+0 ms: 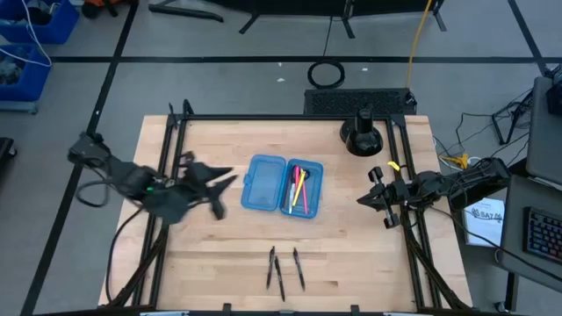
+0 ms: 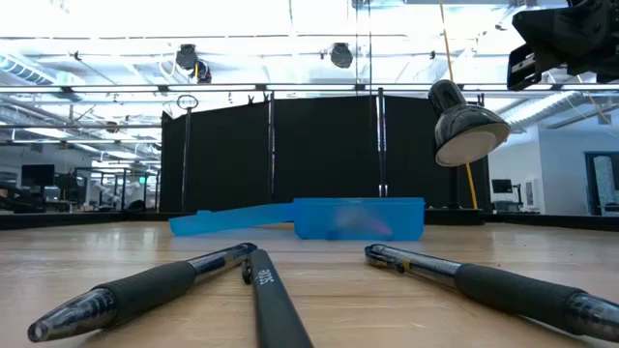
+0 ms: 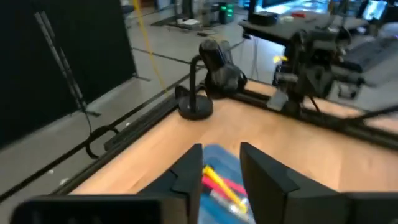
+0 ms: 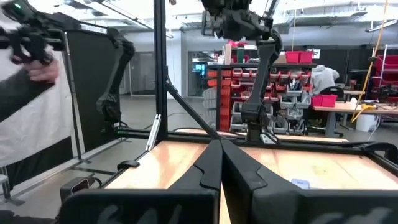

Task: Pick & place school supplies into a supply box
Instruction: Put the right black pen into the supply box

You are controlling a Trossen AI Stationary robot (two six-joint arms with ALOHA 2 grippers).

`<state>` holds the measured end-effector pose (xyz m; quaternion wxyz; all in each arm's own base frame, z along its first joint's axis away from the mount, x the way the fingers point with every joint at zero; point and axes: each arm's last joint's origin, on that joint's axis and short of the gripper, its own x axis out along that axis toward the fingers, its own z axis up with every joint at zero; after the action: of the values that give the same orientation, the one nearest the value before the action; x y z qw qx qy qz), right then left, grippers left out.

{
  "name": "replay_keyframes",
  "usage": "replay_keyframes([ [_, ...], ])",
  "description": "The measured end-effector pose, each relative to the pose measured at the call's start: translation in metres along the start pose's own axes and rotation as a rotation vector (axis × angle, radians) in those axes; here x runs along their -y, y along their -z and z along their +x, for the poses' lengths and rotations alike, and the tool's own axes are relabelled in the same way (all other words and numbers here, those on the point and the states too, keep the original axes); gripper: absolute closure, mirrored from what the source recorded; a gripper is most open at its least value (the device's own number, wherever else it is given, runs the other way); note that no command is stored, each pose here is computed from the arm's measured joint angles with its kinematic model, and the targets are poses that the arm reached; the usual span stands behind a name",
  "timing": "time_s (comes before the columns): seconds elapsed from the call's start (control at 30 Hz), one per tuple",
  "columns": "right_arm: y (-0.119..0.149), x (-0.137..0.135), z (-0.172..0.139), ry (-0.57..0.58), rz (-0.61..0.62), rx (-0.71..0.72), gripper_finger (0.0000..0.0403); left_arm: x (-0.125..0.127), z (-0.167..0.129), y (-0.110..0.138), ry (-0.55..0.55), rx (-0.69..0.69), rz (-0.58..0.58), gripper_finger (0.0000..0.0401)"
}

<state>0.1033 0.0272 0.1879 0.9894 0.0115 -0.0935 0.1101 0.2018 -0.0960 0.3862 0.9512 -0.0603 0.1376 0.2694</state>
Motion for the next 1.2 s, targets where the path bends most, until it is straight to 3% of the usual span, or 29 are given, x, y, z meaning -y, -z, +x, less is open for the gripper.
replay_keyframes([
  [0.1,0.000,0.000,0.000,0.002,0.000,0.002,0.0403,-0.018,-0.008,0.031,0.053,-0.025,0.100,0.0337],
  [0.23,0.000,0.000,0.001,0.003,-0.041,-0.003,0.0403,-0.026,0.008,0.080,0.192,-0.072,0.249,0.0393],
  [0.3,0.001,0.000,0.002,0.002,-0.078,-0.012,0.0403,-0.026,0.018,0.097,0.384,-0.033,0.304,0.0393],
  [0.4,0.000,0.000,0.003,0.003,-0.121,-0.002,0.0403,-0.030,0.026,0.116,0.724,0.152,0.426,0.0398],
  [0.47,-0.001,0.000,0.004,0.004,-0.135,0.010,0.0403,-0.040,0.029,0.122,0.823,0.267,0.476,0.0397],
  [0.63,-0.006,0.000,0.004,0.008,-0.142,0.062,0.0403,-0.082,0.033,0.129,0.701,0.316,0.470,0.0398],
  [0.87,-0.009,0.000,0.004,0.014,-0.193,0.100,0.0403,-0.127,0.007,0.130,0.655,0.388,0.384,0.0399],
  [1.0,-0.009,0.000,0.004,0.012,-0.160,0.100,0.0403,-0.142,-0.009,0.133,0.637,0.420,0.300,0.0400],
  [1.2,-0.004,0.000,0.004,0.006,-0.128,0.041,0.0403,-0.148,-0.014,0.150,0.636,0.455,0.277,0.0400],
])
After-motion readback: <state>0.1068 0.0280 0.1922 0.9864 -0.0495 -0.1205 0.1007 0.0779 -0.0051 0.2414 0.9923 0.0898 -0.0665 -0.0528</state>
